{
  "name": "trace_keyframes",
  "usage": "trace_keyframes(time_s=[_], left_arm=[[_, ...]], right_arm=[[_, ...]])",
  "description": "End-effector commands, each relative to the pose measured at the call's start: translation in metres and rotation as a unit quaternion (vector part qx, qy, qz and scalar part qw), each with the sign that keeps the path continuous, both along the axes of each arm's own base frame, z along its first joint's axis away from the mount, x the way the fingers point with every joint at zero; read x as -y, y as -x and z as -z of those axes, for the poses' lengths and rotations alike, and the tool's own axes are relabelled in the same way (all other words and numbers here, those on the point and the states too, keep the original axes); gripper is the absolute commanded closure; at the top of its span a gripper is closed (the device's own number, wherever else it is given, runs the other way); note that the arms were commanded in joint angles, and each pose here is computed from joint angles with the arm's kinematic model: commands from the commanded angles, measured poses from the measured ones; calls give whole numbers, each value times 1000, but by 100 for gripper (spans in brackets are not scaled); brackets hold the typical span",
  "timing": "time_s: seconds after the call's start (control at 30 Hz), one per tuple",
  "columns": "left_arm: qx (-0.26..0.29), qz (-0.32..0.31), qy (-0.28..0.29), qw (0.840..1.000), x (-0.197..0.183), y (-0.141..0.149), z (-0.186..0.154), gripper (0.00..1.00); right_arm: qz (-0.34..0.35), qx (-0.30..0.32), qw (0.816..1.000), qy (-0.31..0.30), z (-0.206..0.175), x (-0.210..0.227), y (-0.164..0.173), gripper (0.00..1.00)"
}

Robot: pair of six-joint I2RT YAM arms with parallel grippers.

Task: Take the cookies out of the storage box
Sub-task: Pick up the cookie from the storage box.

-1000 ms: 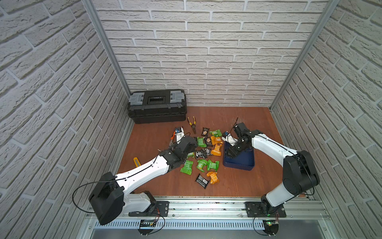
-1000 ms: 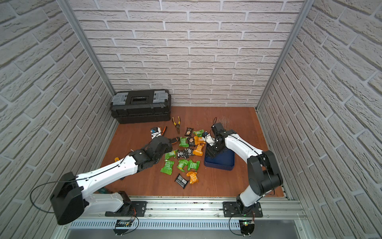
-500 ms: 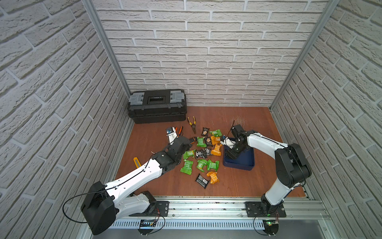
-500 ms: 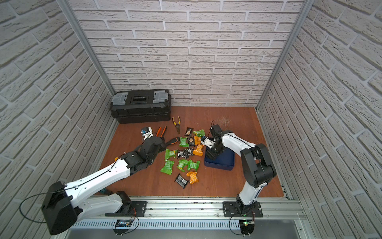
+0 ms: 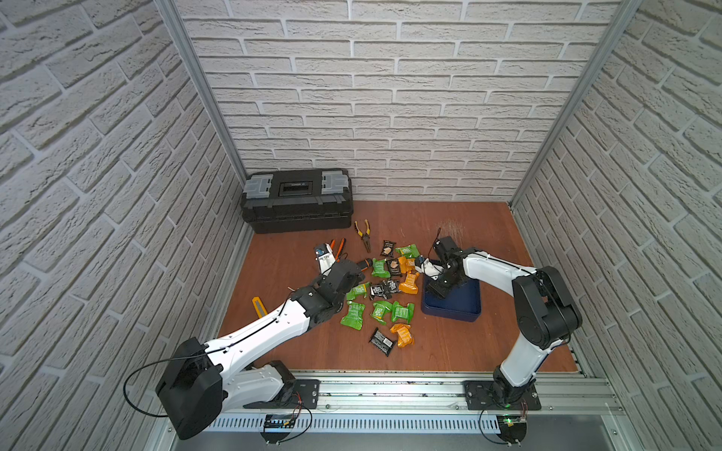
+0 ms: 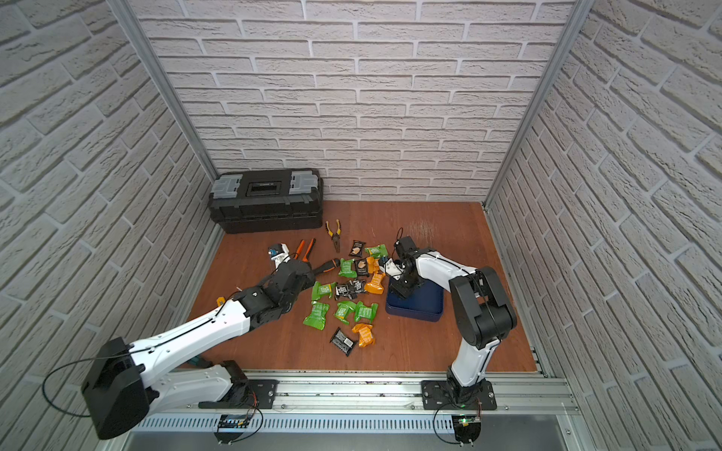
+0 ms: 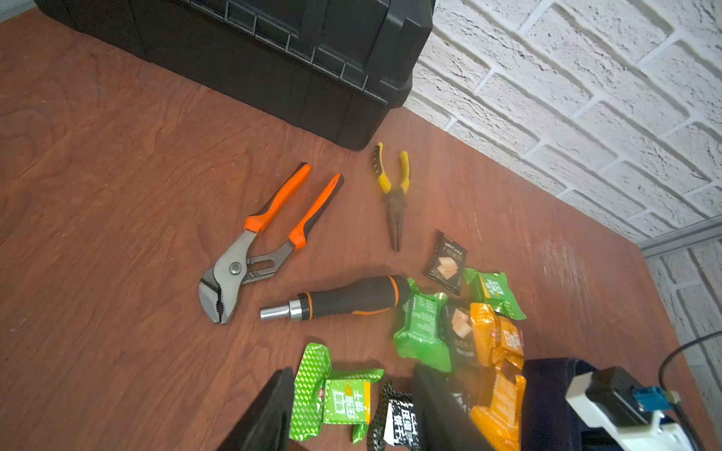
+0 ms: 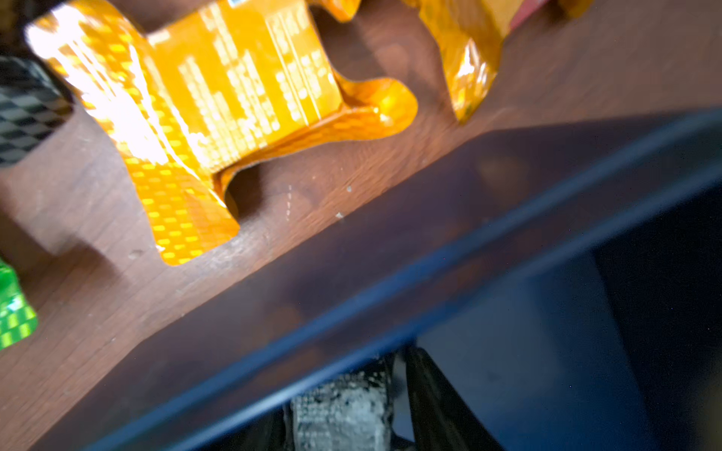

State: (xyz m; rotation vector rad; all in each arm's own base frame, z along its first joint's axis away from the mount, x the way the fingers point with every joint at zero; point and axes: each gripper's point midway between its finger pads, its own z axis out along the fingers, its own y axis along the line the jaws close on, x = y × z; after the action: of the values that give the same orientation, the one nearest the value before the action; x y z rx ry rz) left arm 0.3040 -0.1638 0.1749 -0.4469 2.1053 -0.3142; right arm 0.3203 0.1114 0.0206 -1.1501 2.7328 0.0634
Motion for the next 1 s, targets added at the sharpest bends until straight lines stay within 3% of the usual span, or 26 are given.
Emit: trace_keyframes(time_s=[0.0, 0.23, 0.43, 0.57, 0.77, 0.97], left_arm=[[4, -6, 6, 1000, -1, -2, 0, 46], [6, -8, 4, 1000, -3, -2, -4, 46], [6, -11, 4, 1000, -4, -2, -3, 46], [3, -26, 3, 1000, -10, 0, 1, 46], [-14, -60, 0, 998, -30, 6, 7, 47], [-21, -124, 12, 992, -74, 26, 13, 47]], right_arm=[[-6, 1, 1000, 12, 7, 2, 3, 50], [4, 17, 1000, 6, -2, 2, 2, 71], [27, 96, 995, -17, -59, 1, -12, 75], [37, 132, 988, -70, -105, -22, -13, 77], [-56, 151, 981, -109, -130, -98, 20, 77], [-177, 128, 969, -116, -112, -180, 70, 77]])
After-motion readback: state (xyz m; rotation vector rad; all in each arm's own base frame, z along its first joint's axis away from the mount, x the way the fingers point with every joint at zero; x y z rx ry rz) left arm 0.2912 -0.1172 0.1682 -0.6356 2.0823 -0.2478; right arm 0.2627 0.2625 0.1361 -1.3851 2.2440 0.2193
